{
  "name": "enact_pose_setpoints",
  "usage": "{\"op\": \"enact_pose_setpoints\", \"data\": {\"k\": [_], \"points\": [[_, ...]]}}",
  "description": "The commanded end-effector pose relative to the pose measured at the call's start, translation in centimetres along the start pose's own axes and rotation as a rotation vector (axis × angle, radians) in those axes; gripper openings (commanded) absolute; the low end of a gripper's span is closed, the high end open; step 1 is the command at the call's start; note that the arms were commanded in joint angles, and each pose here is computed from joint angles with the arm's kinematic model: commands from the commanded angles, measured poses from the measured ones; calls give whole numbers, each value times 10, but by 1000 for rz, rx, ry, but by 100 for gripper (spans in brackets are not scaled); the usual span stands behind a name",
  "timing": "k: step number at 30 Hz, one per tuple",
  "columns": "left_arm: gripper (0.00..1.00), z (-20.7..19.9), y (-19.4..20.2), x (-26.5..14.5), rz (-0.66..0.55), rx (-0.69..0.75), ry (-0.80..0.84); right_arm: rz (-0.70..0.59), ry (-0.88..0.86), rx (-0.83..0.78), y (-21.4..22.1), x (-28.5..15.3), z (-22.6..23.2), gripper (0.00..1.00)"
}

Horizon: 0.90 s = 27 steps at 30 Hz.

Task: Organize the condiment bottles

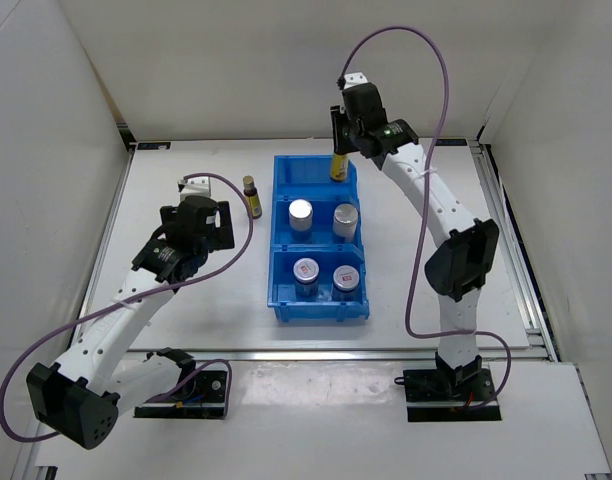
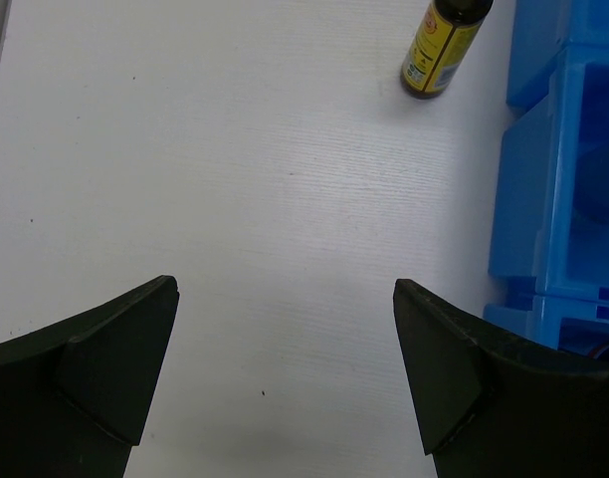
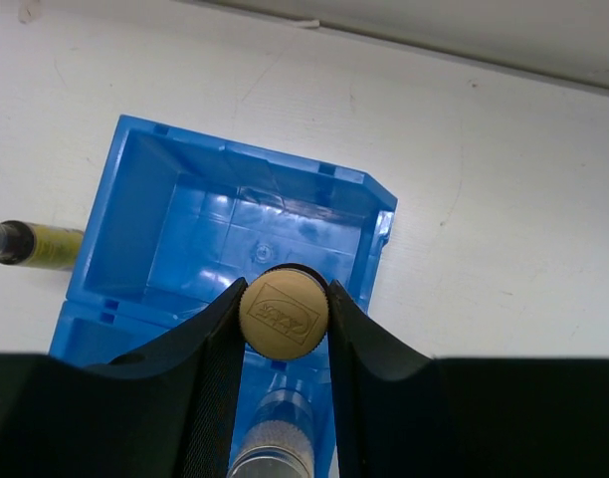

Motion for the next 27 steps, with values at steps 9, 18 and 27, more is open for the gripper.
{"op": "enact_pose_setpoints", "data": {"k": [9,18,27], "points": [[100,0,-12,-5,-25,-21,20,-99,-4,14,-17,10,-8,0],[100,0,-12,-5,-25,-21,20,-3,1,16,38,55,-13,0],[100,-1,-14,-4,-25,-21,20,62,34,57,69,72,-19,0]]}}
Point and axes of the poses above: each gripper's point midway between its finger pads, its own x axis out along the fingers, its own z axis along the line the jaws close on, y = z × x, the point moved 8 cm from there along -x, back along the fingers, and after that the axes turned 9 degrees about x, right-handed, at the moved point
